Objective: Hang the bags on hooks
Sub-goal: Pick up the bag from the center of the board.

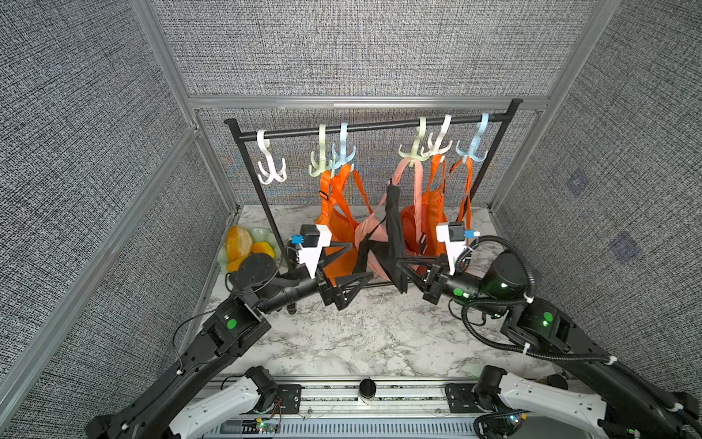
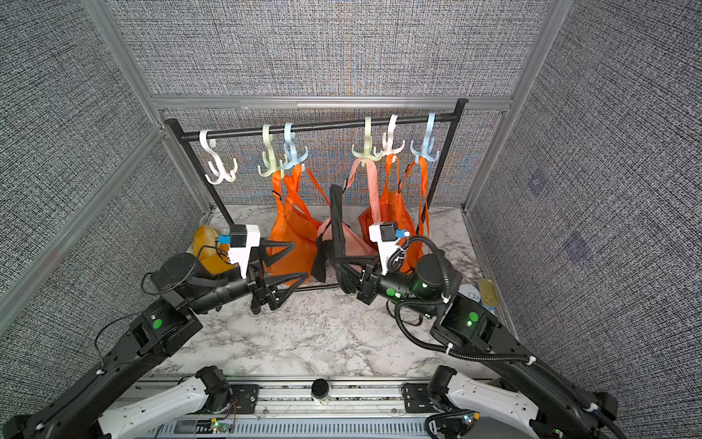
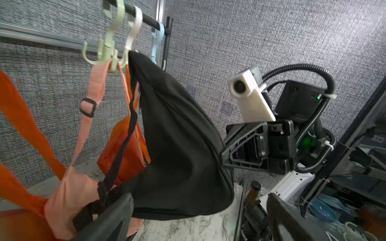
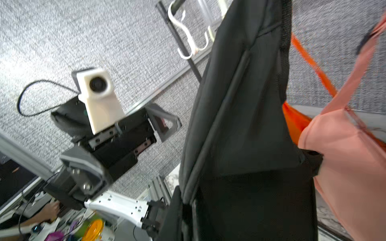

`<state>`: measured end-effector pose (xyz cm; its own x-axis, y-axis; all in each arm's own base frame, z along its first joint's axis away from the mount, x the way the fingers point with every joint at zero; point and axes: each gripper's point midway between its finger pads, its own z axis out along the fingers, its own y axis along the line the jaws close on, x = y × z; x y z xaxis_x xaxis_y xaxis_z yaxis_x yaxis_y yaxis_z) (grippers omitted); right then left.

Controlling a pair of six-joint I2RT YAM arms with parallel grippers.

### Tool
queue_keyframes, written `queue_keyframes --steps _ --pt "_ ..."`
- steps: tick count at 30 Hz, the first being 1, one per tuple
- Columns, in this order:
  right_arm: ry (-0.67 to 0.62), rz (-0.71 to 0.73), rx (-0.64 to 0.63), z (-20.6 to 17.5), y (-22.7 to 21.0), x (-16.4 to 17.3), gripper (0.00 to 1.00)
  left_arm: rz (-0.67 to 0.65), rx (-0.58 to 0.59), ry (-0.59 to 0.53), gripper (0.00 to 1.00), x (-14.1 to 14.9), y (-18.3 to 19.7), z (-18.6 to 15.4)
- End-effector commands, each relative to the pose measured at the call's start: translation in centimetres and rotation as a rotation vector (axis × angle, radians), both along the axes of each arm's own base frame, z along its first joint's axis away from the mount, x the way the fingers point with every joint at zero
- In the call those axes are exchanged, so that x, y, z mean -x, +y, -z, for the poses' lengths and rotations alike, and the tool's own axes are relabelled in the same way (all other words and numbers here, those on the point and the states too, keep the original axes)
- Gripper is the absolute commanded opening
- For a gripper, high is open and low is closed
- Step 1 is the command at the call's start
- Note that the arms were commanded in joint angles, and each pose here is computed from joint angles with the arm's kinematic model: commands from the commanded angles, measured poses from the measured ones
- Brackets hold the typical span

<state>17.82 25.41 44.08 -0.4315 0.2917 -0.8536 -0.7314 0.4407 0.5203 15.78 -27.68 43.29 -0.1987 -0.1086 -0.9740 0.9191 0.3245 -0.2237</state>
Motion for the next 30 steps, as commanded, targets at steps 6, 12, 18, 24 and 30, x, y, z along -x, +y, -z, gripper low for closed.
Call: queue_keyframes --steps 6,12,18,24,30 --pt "0.032 0.220 -0.193 -3.2 -4.3 -2.2 0.00 -0.072 -0.133 -0.105 0.99 -0.5 -5.5 2.3" --pt "0.069 0.257 -0.269 -3.2 -4.7 -3.1 0.00 -0.158 -0.141 -0.173 0.99 -1.7 -8.7 2.4" --pt "0.095 0.285 -0.323 -2.7 -4.8 -3.7 0.00 -0.172 -0.146 -0.196 0.99 -2.5 -11.0 2.5" --pt "0.107 0.267 -0.346 -2.5 -4.3 -3.9 0.00 -0.267 -0.184 -0.183 0.78 -4.4 -11.4 3.3" --pt "0.087 0.279 -0.341 -2.6 -4.9 -3.6 0.00 -0.302 -0.190 -0.194 0.18 -4.5 -10.1 2.8"
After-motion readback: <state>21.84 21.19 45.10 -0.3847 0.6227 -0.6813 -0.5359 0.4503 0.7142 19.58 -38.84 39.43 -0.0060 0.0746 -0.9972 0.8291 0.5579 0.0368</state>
